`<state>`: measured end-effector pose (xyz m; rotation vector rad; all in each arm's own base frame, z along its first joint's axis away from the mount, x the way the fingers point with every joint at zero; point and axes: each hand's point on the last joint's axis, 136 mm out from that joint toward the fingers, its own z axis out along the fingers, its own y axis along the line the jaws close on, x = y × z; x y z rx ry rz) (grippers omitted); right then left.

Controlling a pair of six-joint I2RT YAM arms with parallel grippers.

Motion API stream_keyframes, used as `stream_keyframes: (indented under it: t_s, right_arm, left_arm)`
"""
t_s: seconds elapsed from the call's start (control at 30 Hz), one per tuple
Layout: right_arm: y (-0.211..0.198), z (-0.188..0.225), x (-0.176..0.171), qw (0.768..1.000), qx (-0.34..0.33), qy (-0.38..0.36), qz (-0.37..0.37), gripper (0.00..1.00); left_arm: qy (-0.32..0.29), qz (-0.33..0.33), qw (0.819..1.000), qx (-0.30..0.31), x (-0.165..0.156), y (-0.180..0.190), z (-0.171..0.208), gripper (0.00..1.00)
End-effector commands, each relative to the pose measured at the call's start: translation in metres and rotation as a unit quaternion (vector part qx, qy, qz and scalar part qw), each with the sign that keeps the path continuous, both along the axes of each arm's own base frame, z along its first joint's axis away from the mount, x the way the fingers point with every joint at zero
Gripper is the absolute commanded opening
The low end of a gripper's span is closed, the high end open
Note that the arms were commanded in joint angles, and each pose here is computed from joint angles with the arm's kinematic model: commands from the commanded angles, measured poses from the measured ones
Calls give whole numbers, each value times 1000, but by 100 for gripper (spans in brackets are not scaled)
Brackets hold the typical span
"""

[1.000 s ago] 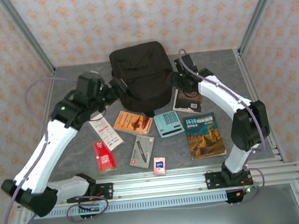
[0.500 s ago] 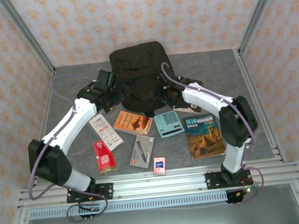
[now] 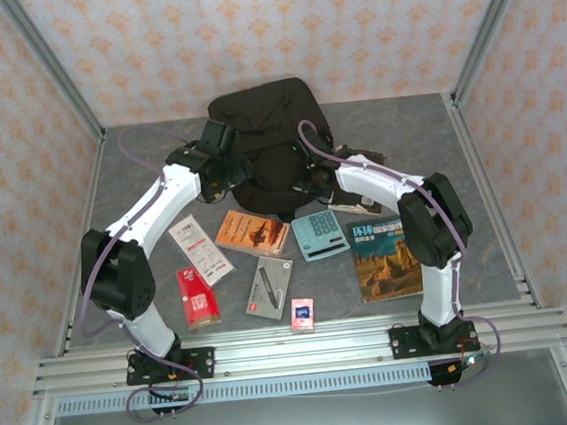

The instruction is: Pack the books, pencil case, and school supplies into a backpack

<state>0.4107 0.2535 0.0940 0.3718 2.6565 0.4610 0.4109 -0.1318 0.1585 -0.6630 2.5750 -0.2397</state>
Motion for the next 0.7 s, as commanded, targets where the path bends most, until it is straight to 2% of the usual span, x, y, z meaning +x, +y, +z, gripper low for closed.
stream_keyframes:
  t_s: [0.0, 0.13, 0.3, 0.47, 0.67]
  right_arm:
    - [-25, 22, 9, 999, -38, -33, 3, 0]
    - [-23, 23, 9, 999, -31, -38, 2, 0]
    - [-22, 23, 8, 999, -28, -41, 5, 0]
    - [-21, 14, 3, 999, -19, -41, 10, 0]
    - [-4, 9, -11, 997, -2, -39, 73, 0]
  left_arm:
    - [15, 29, 996, 86, 10, 30, -14, 85]
    - [5, 61, 989, 137, 31, 43, -13, 83]
    - [21, 79, 979, 186, 54, 51, -28, 79]
    - [-16, 106, 979, 176, 67, 57, -19, 76]
    - [-85, 31, 987, 129, 84, 32, 28, 80]
